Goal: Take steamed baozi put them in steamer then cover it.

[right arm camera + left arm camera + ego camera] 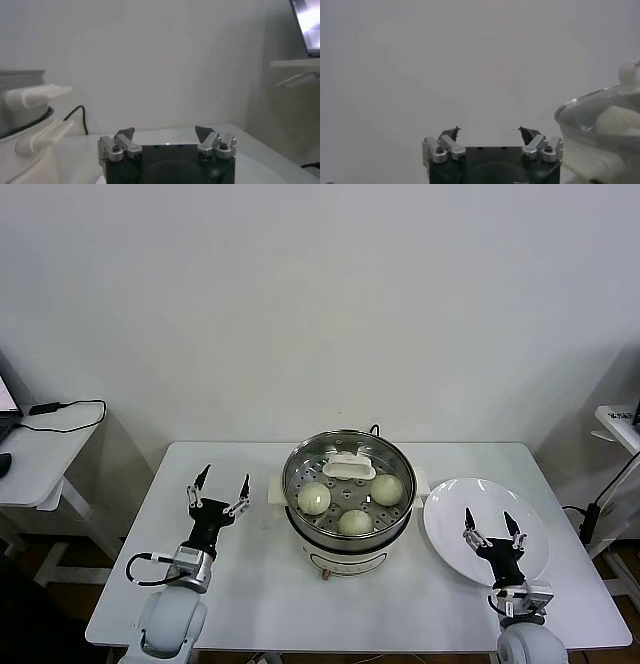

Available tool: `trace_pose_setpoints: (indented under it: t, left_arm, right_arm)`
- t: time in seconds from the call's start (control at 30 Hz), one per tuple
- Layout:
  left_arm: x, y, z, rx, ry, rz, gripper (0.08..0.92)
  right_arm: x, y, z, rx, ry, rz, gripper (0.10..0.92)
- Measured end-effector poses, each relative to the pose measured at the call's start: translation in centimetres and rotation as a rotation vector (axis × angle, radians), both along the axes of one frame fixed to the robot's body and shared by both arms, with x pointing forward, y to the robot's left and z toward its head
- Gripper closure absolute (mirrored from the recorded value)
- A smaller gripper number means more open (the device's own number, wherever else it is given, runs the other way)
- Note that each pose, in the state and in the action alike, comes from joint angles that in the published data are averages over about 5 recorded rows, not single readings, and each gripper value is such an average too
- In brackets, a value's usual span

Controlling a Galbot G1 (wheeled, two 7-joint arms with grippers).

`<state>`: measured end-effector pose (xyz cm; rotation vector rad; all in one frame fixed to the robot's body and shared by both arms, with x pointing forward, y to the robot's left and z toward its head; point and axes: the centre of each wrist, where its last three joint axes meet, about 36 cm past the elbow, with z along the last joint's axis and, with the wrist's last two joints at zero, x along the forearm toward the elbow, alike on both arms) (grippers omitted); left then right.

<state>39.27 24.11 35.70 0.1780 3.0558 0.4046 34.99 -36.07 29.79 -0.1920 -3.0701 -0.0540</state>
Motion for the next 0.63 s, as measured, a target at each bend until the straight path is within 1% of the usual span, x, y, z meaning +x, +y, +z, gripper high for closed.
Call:
trace_pose_setpoints:
  t: [0.27, 0.63]
  left_arm:
    - [-1.0, 0.8, -1.3, -0.019, 0.024, 0.006, 0.177]
    - [-2.1, 1.0, -2.2, -0.024, 0.033, 0.005, 0.177]
  right_arm:
    - [-0.3, -0.2, 0.0, 0.011, 0.002, 0.005, 0.200]
    - [-0.5, -0.3, -0.2, 0.010, 0.017, -0.002, 0.200]
